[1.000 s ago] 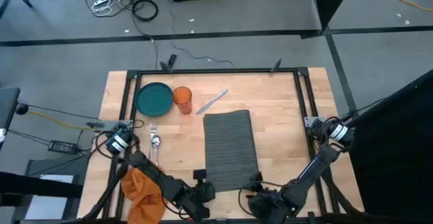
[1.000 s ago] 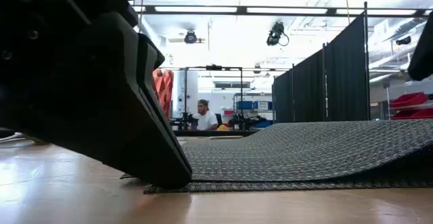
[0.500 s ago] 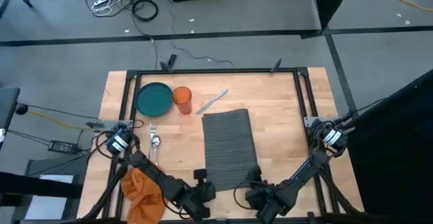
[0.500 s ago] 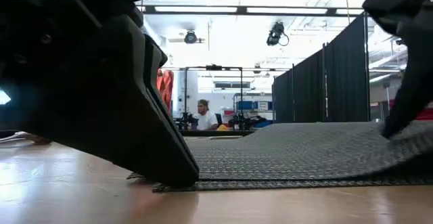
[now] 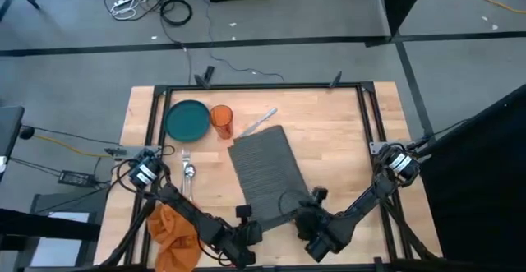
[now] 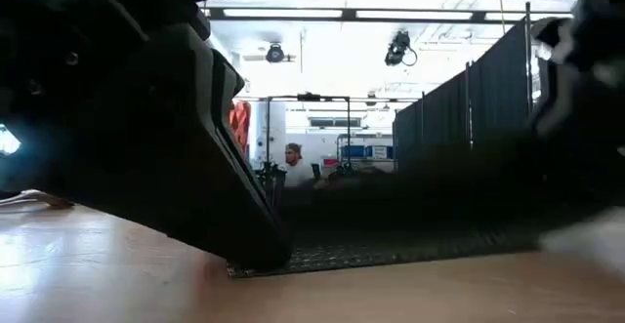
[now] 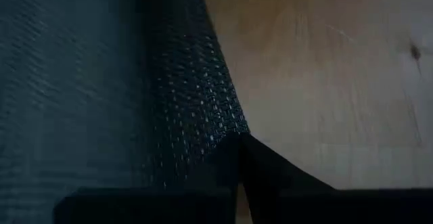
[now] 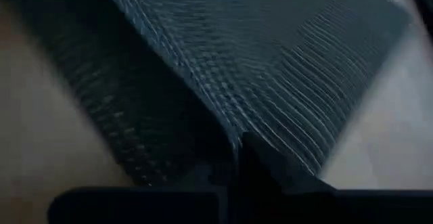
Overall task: Set table place
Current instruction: Move the black placemat to the center of the table
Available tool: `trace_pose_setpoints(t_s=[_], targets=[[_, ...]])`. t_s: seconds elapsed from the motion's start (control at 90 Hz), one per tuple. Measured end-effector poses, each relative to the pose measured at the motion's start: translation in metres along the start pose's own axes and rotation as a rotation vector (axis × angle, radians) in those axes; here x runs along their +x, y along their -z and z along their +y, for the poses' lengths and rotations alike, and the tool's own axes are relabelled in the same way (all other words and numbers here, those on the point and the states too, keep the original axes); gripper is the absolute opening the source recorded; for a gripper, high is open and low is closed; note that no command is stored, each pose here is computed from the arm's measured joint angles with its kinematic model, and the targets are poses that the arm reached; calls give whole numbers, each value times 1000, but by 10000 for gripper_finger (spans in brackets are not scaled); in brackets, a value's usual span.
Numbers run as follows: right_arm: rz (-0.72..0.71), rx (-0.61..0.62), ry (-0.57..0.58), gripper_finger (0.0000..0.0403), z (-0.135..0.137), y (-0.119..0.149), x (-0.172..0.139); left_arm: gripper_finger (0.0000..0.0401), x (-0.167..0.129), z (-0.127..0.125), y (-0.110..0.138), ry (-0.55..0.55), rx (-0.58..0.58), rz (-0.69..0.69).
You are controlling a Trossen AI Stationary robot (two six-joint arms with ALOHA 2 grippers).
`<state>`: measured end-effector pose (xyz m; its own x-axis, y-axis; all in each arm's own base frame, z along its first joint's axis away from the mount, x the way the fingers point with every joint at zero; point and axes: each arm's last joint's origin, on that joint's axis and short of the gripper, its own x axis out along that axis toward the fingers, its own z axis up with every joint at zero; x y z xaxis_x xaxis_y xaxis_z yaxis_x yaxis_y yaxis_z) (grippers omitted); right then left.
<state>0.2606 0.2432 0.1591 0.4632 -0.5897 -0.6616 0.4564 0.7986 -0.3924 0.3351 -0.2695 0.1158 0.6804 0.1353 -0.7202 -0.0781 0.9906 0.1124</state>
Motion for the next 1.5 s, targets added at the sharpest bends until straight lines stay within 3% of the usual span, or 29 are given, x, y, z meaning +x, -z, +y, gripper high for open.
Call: trace_pose_setpoints(t_s=[0.167, 0.367, 0.544, 0.689, 0.8, 0.911, 1.067, 1.267, 1.5], targets=[[34, 219, 46, 0, -23, 8, -37, 0, -7, -6, 7, -2, -14, 21], [47, 466, 31, 0, -22, 35, -56, 0, -15, -12, 14, -59, -18, -13], [99, 569, 28, 0, -8, 57, -52, 0, -25, -19, -4, -61, 10, -68], [109, 614, -17, 0, 1, 63, -49, 0, -33, -21, -21, -148, 86, -134], [104, 620, -31, 0, 2, 63, -48, 0, -26, -8, -33, -229, 121, -169], [147, 659, -56, 0, 7, 60, -45, 0, -1, 15, -37, -186, 96, -85], [173, 549, -111, 21, 13, 57, -43, 0, 21, 32, -20, -107, 56, 17], [324, 427, -143, 98, 9, 46, -59, 0, 19, 31, -11, -44, -2, 77], [579, 251, -466, 165, -11, 10, -114, 0, 6, 12, -3, 15, -19, 89]])
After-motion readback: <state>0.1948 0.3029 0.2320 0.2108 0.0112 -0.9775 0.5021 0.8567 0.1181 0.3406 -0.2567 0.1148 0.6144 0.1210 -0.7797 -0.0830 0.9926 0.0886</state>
